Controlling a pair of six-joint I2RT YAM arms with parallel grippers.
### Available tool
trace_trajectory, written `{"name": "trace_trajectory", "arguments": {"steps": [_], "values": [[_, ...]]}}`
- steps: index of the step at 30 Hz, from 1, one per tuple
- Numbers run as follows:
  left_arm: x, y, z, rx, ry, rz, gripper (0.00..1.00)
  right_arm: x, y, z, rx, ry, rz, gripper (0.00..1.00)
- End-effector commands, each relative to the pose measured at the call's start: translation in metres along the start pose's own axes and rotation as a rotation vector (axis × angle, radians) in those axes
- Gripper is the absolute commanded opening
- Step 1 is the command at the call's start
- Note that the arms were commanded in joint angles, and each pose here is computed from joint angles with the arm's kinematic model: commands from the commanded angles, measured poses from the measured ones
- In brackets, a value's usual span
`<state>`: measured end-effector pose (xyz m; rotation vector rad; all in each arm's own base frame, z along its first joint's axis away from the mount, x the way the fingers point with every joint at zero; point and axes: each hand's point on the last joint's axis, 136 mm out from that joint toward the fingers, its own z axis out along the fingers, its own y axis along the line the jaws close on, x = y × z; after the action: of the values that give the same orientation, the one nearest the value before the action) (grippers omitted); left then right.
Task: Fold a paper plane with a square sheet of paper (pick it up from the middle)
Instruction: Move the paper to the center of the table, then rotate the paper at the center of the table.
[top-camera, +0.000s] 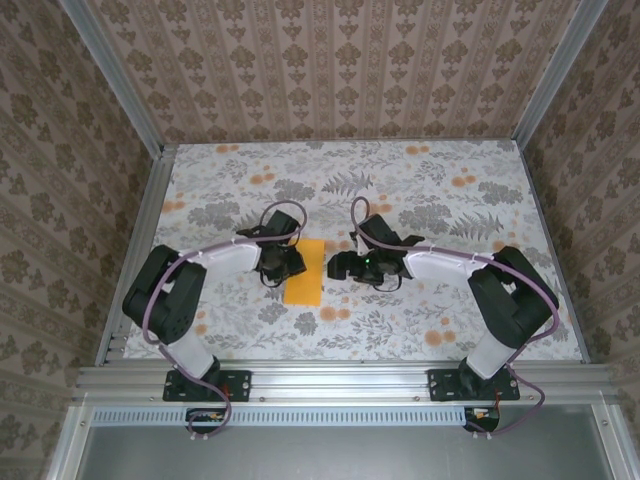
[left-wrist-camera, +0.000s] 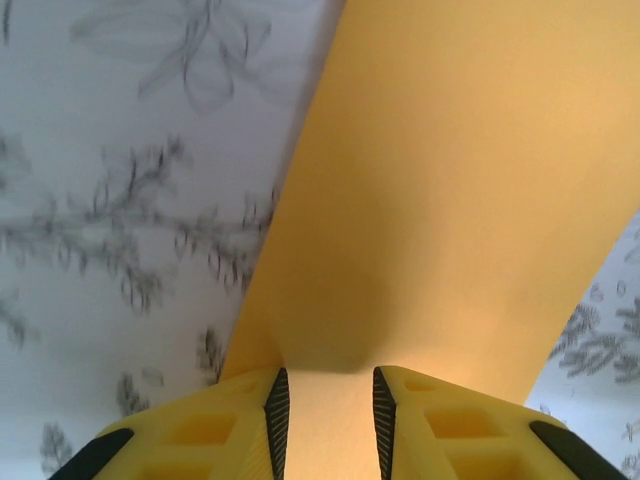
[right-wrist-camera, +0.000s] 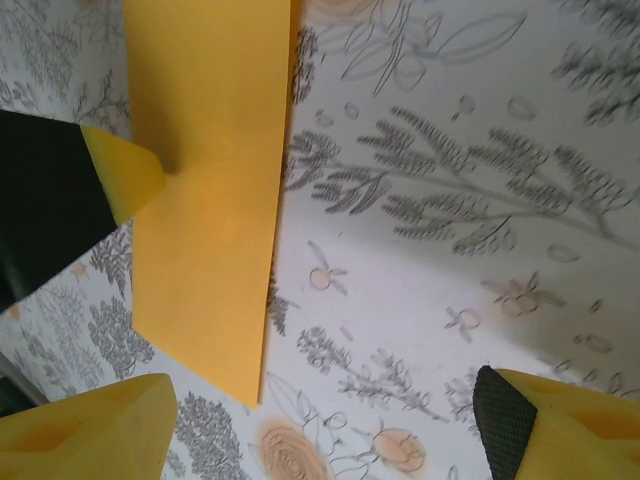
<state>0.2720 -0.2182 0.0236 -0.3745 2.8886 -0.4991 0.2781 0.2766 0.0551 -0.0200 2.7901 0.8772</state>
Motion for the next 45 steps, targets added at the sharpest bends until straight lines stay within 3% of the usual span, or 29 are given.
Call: {"name": "trace_trajectory", "arguments": {"steps": [1,9,24,33,45], "values": [[-0.003,-0.005,-0.013,0.043,-0.043,-0.069,0.33,0.01,0.006,-0.004,0.01,0.009,0.033,0.79],[0.003,-0.001,-0.045,0.068,-0.075,-0.04,0.45,0.012,0.007,-0.001,0.013,0.006,0.039,0.79],[0.051,0.04,-0.029,-0.078,0.015,-0.028,0.49,0.009,0.001,0.001,0.033,-0.015,0.04,0.82],[0.058,0.026,-0.014,-0.073,0.064,0.02,0.44,0.008,-0.003,0.0,0.049,-0.016,0.048,0.82],[0.06,-0.021,-0.017,0.063,0.085,0.106,0.41,0.004,-0.018,-0.009,0.077,-0.04,0.085,0.82]]}}
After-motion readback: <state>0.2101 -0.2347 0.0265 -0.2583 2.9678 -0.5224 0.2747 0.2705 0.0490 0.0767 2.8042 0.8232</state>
